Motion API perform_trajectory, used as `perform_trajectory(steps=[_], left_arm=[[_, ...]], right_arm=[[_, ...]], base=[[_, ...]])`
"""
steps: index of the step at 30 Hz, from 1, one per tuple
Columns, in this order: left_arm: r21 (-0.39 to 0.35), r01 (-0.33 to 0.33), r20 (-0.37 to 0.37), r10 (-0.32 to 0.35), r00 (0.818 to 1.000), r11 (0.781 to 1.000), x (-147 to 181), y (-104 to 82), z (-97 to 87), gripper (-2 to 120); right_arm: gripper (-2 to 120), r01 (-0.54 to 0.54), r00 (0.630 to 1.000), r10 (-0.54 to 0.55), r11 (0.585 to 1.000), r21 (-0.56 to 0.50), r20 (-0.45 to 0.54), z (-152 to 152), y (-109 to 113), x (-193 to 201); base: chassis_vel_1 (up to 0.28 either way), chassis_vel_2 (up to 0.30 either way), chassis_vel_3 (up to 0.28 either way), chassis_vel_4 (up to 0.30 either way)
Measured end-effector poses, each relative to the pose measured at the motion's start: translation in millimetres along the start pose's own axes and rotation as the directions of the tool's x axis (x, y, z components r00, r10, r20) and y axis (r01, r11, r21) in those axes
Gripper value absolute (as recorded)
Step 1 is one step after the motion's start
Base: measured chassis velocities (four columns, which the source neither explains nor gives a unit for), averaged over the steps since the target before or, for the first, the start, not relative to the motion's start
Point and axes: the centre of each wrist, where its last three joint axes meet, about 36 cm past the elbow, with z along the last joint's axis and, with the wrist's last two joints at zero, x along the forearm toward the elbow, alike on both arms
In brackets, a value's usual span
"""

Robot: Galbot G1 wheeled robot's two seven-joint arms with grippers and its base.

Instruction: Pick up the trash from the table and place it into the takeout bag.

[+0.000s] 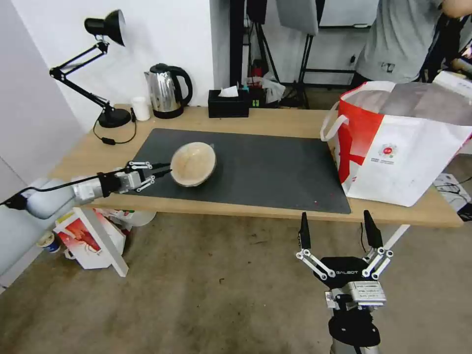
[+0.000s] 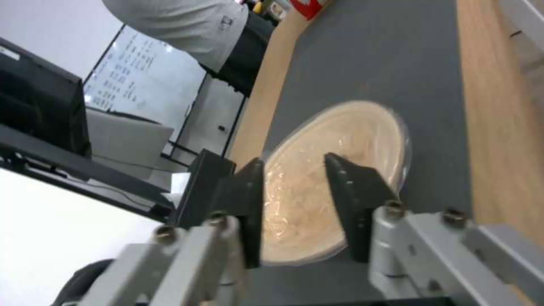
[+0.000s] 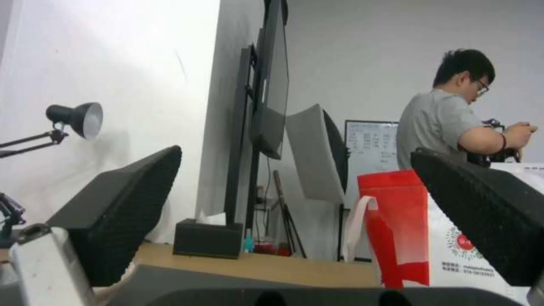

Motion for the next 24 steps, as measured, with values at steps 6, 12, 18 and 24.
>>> perform_trajectory(steps=[6,12,18,24], left_arm=[[-0.009,-0.013,0.016,0.013,1.000,1.000,14,2.3,-26.1,54],[-0.010,-0.007,0.006,0.007,1.000,1.000,15,2.8,-28.9,74],[0.017,-0.001,-0.008,0.002,1.000,1.000,9,-9.2,-15.6,96],[0.029,0.008,-0.019,-0.007,1.000,1.000,5,-15.5,-4.3,100]], right_arm=[[100,0.000,1.000,0.000,1.000,0.000,0.000,0,0,0],[100,0.000,1.000,0.000,1.000,0.000,0.000,0,0,0],[100,0.000,1.000,0.000,1.000,0.000,0.000,0,0,0],[100,0.000,1.000,0.000,1.000,0.000,0.000,0,0,0]], base=[[0.000,0.000,0.000,0.000],[0.000,0.000,0.000,0.000],[0.000,0.000,0.000,0.000],[0.000,0.000,0.000,0.000]])
